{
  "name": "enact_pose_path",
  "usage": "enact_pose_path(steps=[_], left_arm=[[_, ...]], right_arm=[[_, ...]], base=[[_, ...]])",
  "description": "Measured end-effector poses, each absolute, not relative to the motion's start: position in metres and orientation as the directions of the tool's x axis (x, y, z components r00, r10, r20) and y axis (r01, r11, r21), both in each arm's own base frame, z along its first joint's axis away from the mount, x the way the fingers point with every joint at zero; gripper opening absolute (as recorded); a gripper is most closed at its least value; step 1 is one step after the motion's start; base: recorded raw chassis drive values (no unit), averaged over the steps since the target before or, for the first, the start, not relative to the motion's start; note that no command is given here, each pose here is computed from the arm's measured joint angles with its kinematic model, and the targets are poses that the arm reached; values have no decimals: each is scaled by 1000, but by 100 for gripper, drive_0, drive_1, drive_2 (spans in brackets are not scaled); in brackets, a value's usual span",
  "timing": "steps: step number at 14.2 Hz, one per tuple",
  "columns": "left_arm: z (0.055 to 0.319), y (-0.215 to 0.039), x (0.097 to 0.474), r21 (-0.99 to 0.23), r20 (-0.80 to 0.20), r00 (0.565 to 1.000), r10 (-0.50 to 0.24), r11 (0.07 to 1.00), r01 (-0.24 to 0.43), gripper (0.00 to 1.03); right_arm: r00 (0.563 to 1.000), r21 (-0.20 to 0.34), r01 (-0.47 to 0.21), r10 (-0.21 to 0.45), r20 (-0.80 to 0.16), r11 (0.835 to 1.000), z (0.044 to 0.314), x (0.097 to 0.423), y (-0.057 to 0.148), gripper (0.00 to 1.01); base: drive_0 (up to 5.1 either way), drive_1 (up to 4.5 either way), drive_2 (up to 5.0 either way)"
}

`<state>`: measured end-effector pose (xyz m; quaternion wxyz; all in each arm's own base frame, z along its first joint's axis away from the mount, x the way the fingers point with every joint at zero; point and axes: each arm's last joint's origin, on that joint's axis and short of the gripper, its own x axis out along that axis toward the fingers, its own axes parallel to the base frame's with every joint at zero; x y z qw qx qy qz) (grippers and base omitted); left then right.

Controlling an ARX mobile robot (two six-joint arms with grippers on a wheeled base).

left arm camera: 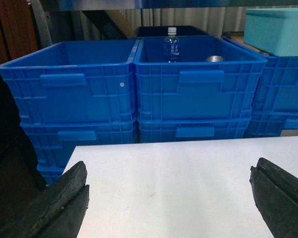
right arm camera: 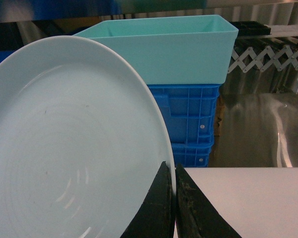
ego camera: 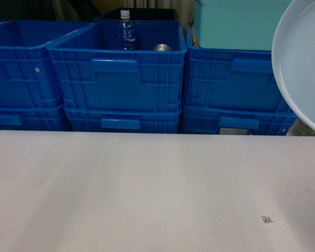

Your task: Place blue tray on left shelf second layer neatly

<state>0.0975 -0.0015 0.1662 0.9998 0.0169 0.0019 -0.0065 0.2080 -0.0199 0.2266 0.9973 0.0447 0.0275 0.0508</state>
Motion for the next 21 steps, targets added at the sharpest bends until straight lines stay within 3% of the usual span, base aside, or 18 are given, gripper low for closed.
enact_pose_path(steps=[3,7,21], left_arm=[[166,-2,98,34,-4,1000,-13,999,13,98],[166,-2,98,34,-4,1000,-13,999,13,98],[166,-2,98,34,-4,1000,-13,999,13,98]], right_arm=[[989,91,-140,144,-39,986,226,210,-15,2],[984,89,-168,172,-42,982,218,218,8,2],[984,108,-172,176,-28,979,212,217,8,2]], base=[[0,0,0],[0,0,0],[0,0,0]])
